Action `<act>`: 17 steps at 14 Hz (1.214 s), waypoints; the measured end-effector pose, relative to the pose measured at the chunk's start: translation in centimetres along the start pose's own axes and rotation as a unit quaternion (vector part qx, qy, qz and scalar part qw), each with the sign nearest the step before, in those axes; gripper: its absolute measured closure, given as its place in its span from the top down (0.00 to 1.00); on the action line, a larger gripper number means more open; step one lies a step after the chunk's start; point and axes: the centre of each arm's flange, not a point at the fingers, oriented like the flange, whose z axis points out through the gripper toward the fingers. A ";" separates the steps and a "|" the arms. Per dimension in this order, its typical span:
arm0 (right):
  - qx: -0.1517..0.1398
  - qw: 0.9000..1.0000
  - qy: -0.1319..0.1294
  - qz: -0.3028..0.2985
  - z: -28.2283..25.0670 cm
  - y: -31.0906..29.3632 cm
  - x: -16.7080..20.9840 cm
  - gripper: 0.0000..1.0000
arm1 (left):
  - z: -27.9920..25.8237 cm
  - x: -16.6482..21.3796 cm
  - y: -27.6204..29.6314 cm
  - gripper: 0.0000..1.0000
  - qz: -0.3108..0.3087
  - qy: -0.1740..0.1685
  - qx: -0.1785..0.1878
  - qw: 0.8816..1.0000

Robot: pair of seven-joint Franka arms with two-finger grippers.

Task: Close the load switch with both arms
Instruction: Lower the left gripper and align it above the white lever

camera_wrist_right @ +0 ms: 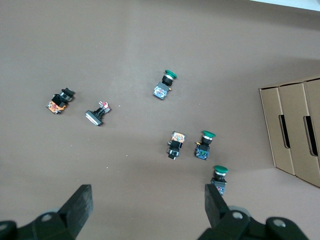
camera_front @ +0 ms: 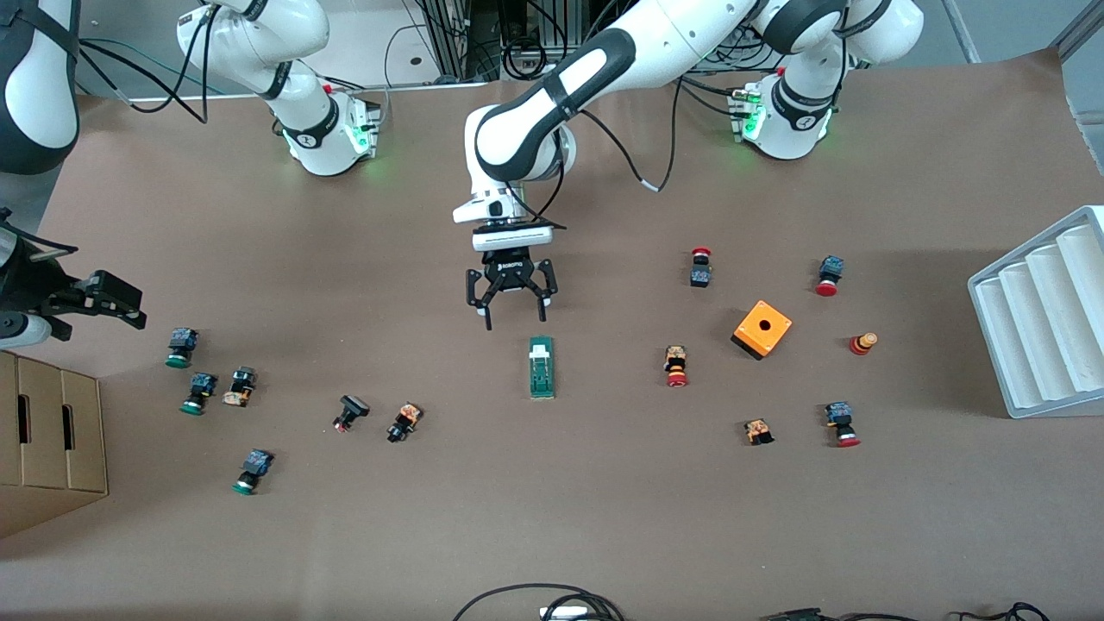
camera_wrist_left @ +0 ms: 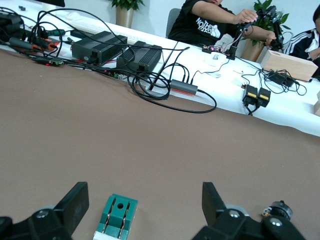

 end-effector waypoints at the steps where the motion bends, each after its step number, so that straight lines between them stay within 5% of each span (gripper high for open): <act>1: 0.000 1.000 0.000 0.000 0.0 0.0 0.0 1.00 | 0.3 -0.8 -0.5 1.00 0.010 0.004 0.000 1.000; 17: 0.000 1.000 0.000 0.000 0.0 0.0 0.0 1.00 | 3.1 -10.6 -4.2 1.00 0.056 0.051 0.015 0.997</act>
